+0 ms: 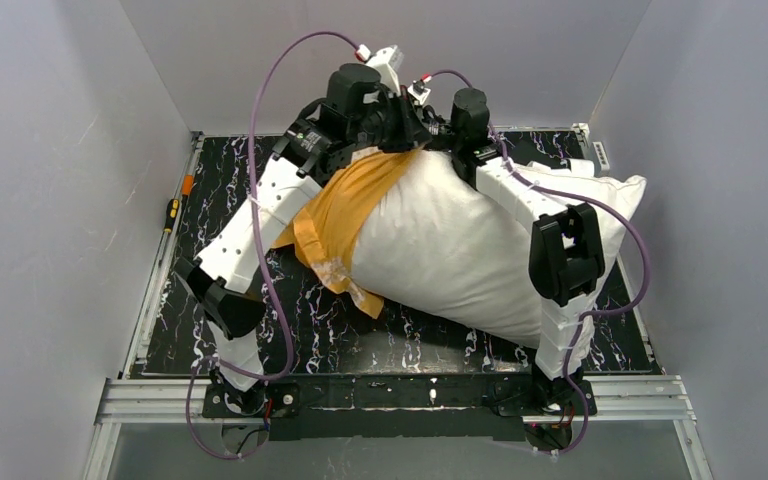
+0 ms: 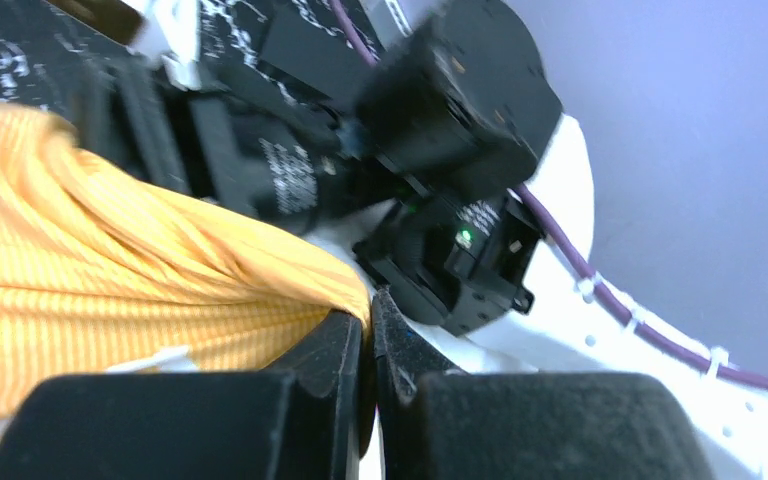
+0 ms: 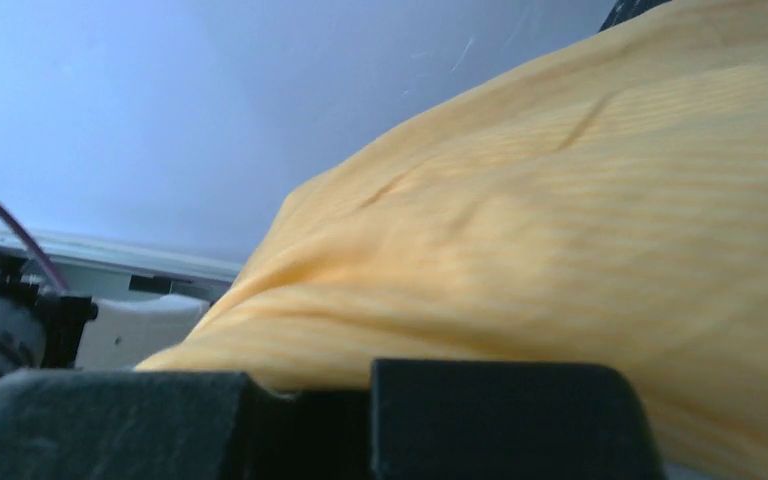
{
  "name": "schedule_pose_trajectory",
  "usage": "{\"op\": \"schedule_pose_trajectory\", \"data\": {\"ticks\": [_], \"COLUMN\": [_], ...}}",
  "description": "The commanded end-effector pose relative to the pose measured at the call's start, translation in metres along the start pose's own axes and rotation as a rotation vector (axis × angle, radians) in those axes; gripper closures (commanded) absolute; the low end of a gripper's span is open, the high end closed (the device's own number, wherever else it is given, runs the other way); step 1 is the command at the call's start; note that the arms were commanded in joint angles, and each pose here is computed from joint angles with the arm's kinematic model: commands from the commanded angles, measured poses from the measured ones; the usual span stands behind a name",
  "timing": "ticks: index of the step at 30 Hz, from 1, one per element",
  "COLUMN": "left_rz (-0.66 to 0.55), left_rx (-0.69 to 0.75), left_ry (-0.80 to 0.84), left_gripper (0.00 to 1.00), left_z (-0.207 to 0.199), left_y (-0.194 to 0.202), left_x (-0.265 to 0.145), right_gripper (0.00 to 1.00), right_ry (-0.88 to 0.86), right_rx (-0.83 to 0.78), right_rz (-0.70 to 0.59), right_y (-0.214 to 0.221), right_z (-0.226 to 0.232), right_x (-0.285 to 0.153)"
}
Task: Put the pillow into the pillowcase
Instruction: Stuff the pillow into the pillowcase.
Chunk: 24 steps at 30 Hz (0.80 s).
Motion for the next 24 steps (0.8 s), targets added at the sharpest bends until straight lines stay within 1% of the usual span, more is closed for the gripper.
{"op": "schedule_pose_trajectory", "data": {"ticks": [1, 3, 5, 6, 8, 9, 10, 11, 12, 13, 15, 17, 19, 20, 21, 23, 24], "left_rz": [-0.145, -0.113, -0.071, -0.049, 0.015, 0.032, 0.045, 0.051, 0.049, 0.047, 0.027, 0.008, -0.015, -0.030, -0.049, -0.064, -0.054], "left_rx": [0.166, 0.157, 0.141, 0.132, 0.122, 0.136, 0.153, 0.165, 0.167, 0.158, 0.104, 0.034, -0.048, -0.075, -0.095, -0.078, -0.056], "left_ry": [0.754, 0.730, 0.685, 0.645, 0.520, 0.458, 0.403, 0.330, 0.258, 0.200, 0.093, 0.048, 0.013, 0.007, 0.014, 0.025, 0.031], "left_gripper": [1.00, 1.00, 1.00, 1.00, 0.97, 0.97, 0.95, 0.92, 0.90, 0.87, 0.83, 0.82, 0.82, 0.80, 0.74, 0.58, 0.54], "left_z": [-0.193, -0.192, -0.182, -0.174, -0.150, -0.138, -0.126, -0.113, -0.100, -0.087, -0.062, -0.044, -0.027, -0.021, -0.018, -0.016, -0.015], "left_y": [-0.023, -0.010, 0.006, 0.015, 0.041, 0.050, 0.058, 0.064, 0.067, 0.070, 0.072, 0.073, 0.071, 0.068, 0.063, 0.052, 0.050], "left_x": [-0.089, -0.084, -0.078, -0.073, -0.061, -0.059, -0.058, -0.056, -0.058, -0.058, -0.055, -0.051, -0.048, -0.047, -0.046, -0.046, -0.046], "right_gripper": [0.99, 0.99, 0.99, 0.99, 0.99, 0.99, 0.95, 0.89, 0.76, 0.64, 0.48, 0.32, 0.23, 0.20, 0.16, 0.08, 0.05], "right_ry": [0.159, 0.225, 0.290, 0.314, 0.353, 0.378, 0.409, 0.444, 0.485, 0.543, 0.664, 0.781, 0.872, 0.912, 0.954, 1.024, 1.056], "right_rx": [0.051, 0.073, 0.088, 0.089, 0.084, 0.085, 0.077, 0.057, 0.031, 0.001, -0.059, -0.108, -0.165, -0.182, -0.204, -0.224, -0.233], "right_rz": [-0.284, -0.285, -0.275, -0.271, -0.263, -0.259, -0.258, -0.260, -0.267, -0.275, -0.281, -0.286, -0.297, -0.296, -0.289, -0.291, -0.294], "right_y": [-0.041, -0.040, -0.036, -0.033, -0.030, -0.029, -0.029, -0.030, -0.031, -0.032, -0.033, -0.030, -0.029, -0.028, -0.027, -0.025, -0.025], "right_z": [-0.036, -0.056, -0.077, -0.085, -0.099, -0.105, -0.108, -0.109, -0.108, -0.108, -0.105, -0.098, -0.089, -0.085, -0.083, -0.078, -0.075], "right_x": [0.003, -0.005, -0.010, -0.012, -0.017, -0.021, -0.027, -0.033, -0.041, -0.051, -0.070, -0.088, -0.105, -0.113, -0.121, -0.138, -0.146]}}
Point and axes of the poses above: each gripper's point midway between its finger pads, its own x axis out along the fingers, its own z axis along the line the jaws close on, y = z × x, the point moved 3 cm from there along -x, back along the fingers, and after that the axes turned 13 degrees about x, right-handed, at the moved point
